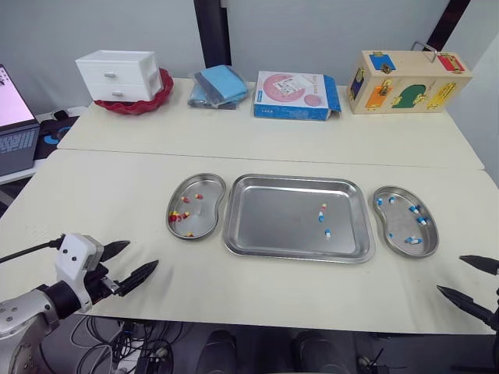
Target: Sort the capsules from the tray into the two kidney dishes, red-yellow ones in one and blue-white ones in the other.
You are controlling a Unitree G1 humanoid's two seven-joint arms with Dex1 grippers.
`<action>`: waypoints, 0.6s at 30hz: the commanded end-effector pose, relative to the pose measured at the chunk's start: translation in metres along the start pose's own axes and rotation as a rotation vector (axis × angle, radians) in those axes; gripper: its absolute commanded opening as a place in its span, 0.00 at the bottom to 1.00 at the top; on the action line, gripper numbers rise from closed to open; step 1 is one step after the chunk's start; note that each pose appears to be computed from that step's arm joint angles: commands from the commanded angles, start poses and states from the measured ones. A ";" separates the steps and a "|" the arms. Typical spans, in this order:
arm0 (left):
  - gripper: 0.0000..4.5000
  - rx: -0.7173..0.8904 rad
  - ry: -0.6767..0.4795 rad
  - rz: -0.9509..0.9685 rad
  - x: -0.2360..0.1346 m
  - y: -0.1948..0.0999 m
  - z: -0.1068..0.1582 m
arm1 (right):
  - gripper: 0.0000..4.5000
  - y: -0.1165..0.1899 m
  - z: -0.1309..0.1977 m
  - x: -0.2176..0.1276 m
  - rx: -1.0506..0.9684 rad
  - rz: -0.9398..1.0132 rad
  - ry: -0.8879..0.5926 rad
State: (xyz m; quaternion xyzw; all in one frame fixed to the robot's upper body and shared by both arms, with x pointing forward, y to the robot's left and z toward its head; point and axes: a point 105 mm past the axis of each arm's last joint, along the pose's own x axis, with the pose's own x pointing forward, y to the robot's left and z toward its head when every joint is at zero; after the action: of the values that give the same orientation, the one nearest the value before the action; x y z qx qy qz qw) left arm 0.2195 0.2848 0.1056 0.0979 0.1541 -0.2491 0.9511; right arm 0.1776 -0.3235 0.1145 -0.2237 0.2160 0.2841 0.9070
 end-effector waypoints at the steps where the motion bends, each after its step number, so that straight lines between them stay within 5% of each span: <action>1: 0.98 0.035 -0.010 -0.062 -0.002 -0.005 0.009 | 1.00 0.000 0.008 -0.006 -0.019 -0.018 -0.013; 5: 0.98 0.066 -0.012 -0.254 0.001 -0.034 0.012 | 1.00 0.006 0.008 -0.008 -0.024 -0.012 -0.007; 18: 0.98 0.149 -0.287 -0.663 0.032 -0.095 0.042 | 1.00 0.067 0.035 0.002 -0.043 0.102 -0.068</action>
State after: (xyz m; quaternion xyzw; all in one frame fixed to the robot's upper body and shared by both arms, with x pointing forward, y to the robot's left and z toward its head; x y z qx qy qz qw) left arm 0.2098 0.1818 0.1190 0.0678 0.0475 -0.5508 0.8305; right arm 0.1479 -0.2654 0.1153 -0.2212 0.2059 0.3351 0.8924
